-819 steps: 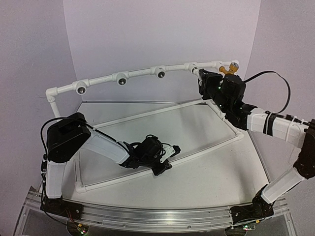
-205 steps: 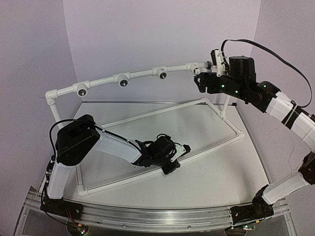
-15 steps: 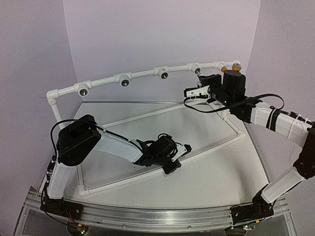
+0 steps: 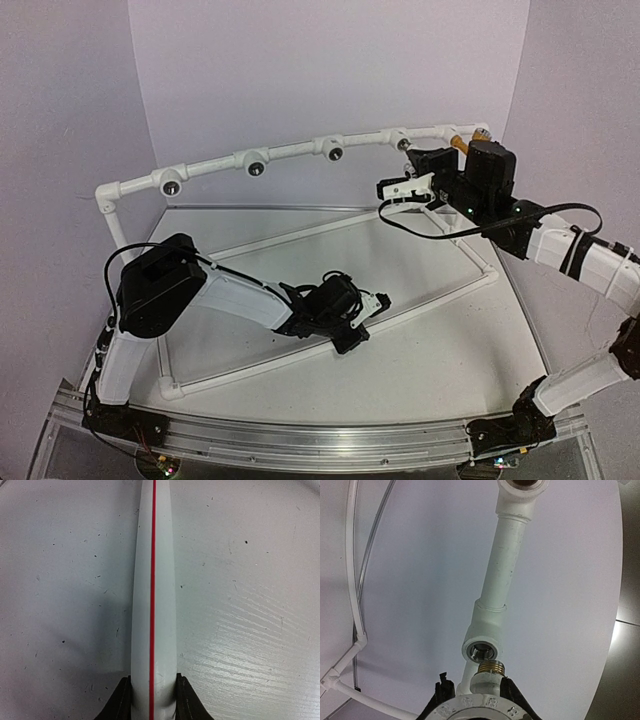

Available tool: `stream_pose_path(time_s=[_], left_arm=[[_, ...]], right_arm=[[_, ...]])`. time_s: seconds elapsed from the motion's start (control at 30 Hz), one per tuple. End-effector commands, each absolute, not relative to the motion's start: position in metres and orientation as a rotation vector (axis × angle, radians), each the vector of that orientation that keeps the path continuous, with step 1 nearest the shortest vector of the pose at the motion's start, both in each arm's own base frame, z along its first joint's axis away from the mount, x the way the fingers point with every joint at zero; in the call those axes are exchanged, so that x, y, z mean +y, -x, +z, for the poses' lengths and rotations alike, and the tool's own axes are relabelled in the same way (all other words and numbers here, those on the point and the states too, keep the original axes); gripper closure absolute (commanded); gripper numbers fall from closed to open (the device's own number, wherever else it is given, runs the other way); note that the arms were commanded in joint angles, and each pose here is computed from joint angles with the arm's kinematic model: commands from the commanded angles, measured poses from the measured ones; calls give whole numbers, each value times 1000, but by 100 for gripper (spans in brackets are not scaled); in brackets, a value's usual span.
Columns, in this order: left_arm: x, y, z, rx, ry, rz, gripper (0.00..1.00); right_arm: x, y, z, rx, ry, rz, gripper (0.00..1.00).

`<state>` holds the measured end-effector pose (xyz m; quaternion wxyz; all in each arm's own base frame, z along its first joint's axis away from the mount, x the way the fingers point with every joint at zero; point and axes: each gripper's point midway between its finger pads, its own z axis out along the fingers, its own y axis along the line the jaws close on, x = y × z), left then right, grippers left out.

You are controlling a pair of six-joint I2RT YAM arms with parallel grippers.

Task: Install the water faucets
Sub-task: Screw the water faucet onto the adaptor.

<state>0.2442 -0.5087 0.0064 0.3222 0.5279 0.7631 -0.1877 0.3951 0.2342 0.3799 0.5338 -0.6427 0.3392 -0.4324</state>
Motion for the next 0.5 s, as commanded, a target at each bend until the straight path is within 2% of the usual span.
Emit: stream_pose_path(time_s=[0.0,0.47], left_arm=[[-413,-187,-129,2379,-1702,-239,100],[-410,-186,-129,2383,-1702,-234,100]], right_arm=[[233,-405,397,828,1447,-1067,100],[237,-422,408,826,1360,-1124,100]])
